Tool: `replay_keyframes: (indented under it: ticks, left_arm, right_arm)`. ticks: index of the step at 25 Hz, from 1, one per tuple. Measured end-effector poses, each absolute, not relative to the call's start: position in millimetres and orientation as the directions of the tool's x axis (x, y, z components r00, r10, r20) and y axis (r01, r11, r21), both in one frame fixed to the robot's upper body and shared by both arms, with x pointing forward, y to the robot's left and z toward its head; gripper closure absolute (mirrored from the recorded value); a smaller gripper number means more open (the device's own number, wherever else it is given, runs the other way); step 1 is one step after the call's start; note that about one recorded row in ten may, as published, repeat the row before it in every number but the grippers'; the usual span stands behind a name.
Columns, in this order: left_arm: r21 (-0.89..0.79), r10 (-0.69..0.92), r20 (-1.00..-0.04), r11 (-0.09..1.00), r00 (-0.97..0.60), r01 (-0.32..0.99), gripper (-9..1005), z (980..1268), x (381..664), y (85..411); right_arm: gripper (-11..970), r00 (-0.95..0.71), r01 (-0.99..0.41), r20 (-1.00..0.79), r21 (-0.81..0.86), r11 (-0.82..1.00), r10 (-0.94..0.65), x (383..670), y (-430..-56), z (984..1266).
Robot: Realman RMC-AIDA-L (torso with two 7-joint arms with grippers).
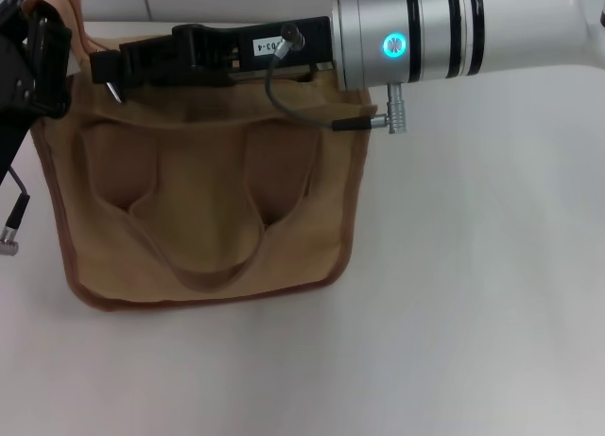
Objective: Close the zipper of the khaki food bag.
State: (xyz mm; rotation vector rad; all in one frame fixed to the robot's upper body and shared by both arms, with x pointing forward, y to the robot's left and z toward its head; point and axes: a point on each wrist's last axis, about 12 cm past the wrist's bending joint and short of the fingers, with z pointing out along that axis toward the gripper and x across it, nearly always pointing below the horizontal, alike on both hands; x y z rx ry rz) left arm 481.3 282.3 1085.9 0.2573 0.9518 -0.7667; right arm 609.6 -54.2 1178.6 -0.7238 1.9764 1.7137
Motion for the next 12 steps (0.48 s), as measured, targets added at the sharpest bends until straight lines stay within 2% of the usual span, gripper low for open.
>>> replay_keyframes:
  ticks: [12]
  left_arm:
    - [-0.125,-0.477,-0.811,0.707,0.339,0.696,934,1086.1,483.0,279.7]
  right_arm:
    - [618,-0.768,-0.640,-0.628,0.762,0.099,-0.123,611.2,-44.8,1185.7]
